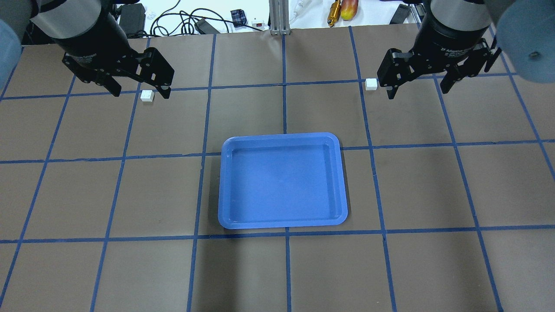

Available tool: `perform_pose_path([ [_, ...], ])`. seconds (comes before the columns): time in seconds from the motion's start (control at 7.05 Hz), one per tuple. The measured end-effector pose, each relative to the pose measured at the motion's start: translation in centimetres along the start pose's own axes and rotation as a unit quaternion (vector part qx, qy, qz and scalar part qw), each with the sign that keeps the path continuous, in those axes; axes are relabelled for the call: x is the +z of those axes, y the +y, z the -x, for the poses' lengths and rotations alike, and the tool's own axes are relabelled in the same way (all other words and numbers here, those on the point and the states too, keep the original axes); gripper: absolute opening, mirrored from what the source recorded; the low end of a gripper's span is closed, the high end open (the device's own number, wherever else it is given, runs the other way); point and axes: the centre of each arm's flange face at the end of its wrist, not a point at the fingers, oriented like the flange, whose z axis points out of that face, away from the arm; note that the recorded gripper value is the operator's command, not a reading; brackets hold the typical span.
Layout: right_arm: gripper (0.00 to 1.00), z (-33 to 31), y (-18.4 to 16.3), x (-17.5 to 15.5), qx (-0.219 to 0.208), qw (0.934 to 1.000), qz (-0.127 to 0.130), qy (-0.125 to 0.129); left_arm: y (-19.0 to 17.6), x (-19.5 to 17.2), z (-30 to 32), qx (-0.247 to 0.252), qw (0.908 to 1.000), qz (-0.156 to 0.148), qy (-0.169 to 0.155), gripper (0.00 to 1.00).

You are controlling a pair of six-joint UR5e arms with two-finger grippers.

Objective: Assemble white blocks and place on blue tray

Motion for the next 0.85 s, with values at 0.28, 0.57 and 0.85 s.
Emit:
perform_pose_path([
  [0.28, 1.0, 0.0, 0.0, 0.0, 0.0, 1.0, 0.0, 0.0, -0.1, 0.1, 0.1, -0.021, 0.9998, 0.001, -0.003, 1.0],
  [0.57, 1.0, -0.1, -0.1, -0.1, 0.003, 1.0, -0.005, 0.0, -0.1, -0.1, 0.2, -0.028, 0.9996, 0.002, -0.006, 1.0],
  [0.85, 1.0, -0.1, -0.6, -0.5, 0.006, 0.9998, -0.02, -0.001, -0.6, 0.3, 2.5, -0.046, 0.9989, 0.007, -0.005, 1.0],
])
